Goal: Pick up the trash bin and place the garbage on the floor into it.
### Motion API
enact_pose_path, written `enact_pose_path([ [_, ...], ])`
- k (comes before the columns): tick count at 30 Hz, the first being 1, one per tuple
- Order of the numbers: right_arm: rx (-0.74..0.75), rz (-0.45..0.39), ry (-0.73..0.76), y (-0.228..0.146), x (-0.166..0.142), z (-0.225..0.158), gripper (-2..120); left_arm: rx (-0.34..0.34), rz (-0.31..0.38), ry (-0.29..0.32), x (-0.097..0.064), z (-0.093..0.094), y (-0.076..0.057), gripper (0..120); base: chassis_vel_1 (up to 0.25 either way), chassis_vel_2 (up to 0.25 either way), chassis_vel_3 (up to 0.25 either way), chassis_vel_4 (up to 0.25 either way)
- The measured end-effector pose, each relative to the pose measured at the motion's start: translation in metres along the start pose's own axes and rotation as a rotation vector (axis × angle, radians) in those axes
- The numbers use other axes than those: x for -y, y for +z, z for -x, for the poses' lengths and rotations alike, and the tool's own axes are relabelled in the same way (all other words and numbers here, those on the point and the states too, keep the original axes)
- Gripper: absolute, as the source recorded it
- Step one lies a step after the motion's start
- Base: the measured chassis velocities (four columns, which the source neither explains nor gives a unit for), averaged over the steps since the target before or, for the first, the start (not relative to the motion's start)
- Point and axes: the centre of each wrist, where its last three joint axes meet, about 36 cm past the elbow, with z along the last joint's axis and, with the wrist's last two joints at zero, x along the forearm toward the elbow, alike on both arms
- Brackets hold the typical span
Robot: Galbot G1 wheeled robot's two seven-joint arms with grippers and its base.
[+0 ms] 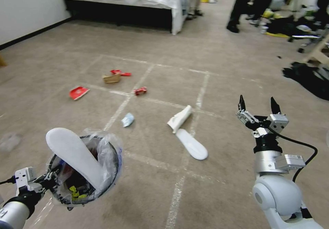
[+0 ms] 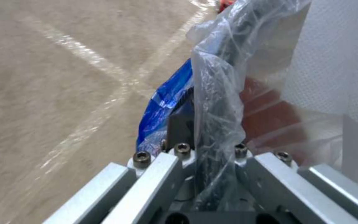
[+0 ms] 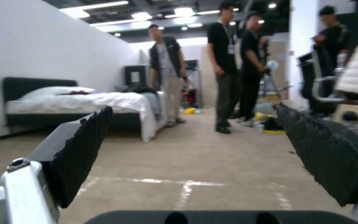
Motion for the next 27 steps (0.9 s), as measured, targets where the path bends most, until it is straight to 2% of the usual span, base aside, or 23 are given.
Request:
enact_pose_path([
  [5,0.003,-0.013,-0.006,0.006,-0.001,-0.002,100,-0.002,-0.004,-0.007,-0.003,0.001,0.001,1,-0.101,-0.083,-0.063,-0.074],
  [27,-0.029,-0.021,-0.039,0.027,-0.006,-0.007,100,0.0,-0.013,-0.037,-0.01,0.002,0.001,1,-0.01,0.007,0.006,-0.01],
])
